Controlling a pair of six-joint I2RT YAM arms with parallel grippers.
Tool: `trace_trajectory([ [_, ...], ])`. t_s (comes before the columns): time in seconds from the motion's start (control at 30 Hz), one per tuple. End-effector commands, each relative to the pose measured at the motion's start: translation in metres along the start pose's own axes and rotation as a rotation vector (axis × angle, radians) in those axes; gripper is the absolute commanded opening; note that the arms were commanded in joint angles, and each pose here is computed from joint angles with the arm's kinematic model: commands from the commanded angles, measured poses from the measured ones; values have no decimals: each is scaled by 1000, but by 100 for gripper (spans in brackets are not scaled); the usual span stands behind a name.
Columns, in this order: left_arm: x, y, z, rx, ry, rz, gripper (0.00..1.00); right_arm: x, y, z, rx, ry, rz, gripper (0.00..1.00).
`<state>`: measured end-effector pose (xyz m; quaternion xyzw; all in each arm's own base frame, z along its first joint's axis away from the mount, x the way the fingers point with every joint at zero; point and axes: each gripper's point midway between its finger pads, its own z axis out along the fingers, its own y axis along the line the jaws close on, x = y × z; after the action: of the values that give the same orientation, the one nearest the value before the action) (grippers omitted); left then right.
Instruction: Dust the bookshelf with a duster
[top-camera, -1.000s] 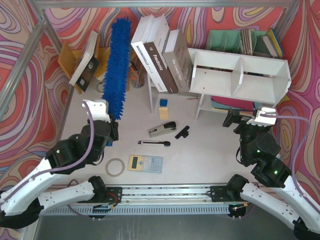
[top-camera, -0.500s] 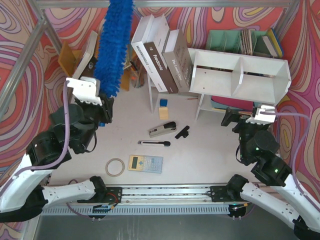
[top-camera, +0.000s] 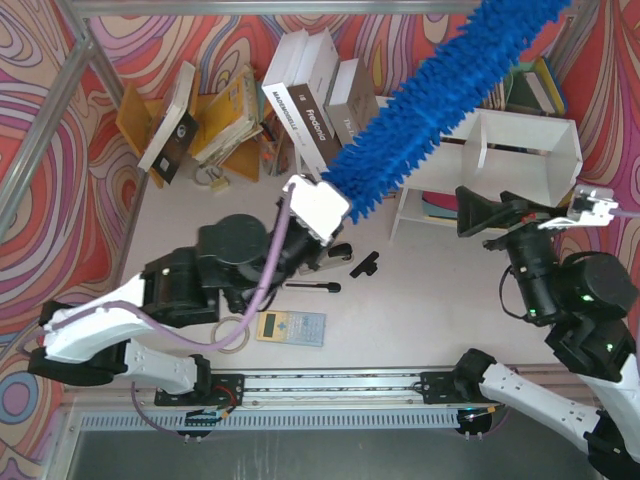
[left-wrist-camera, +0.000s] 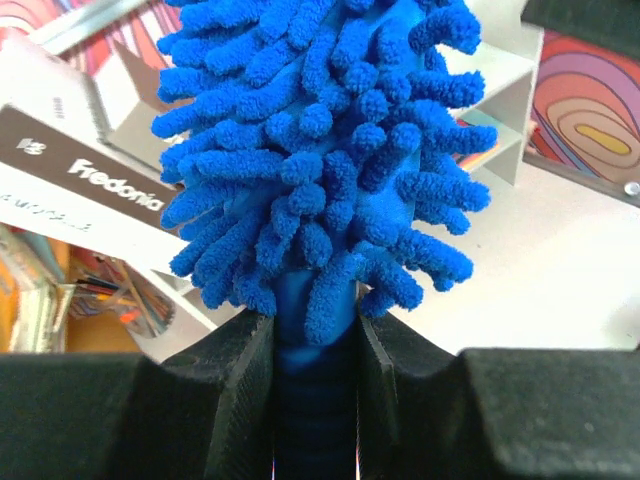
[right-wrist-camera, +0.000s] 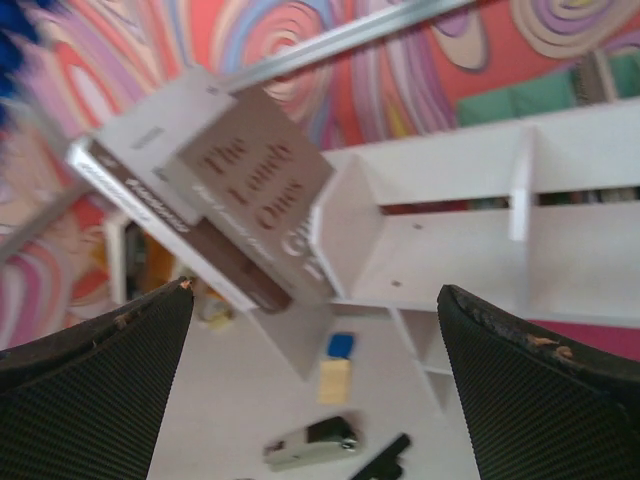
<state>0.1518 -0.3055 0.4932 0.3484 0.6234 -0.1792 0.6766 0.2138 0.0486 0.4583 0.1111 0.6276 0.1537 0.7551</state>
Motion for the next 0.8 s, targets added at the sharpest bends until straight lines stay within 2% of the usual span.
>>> trace_trajectory([
  [0.0, -12, -23, 14, 47, -48, -99, 0, -20, 43, -12, -233, -2, 93, 96],
  [0.17, 19, -65, 33, 135, 29, -113, 0, -35, 60, -30, -379, -47, 129, 97],
  [0.37, 58, -104, 41, 238, 83, -136, 0, -44, 45, -35, -330, -126, 212, 97],
  [0.43, 66, -112, 41, 267, 81, -150, 0, -37, 47, -28, -320, -113, 219, 97],
  [0.6, 74, -126, 37, 326, 36, -186, 0, -6, 29, -8, -150, -46, 279, 97],
  [0.77, 85, -131, 32, 351, -2, -217, 0, 17, 5, -4, -9, -38, 361, 96],
])
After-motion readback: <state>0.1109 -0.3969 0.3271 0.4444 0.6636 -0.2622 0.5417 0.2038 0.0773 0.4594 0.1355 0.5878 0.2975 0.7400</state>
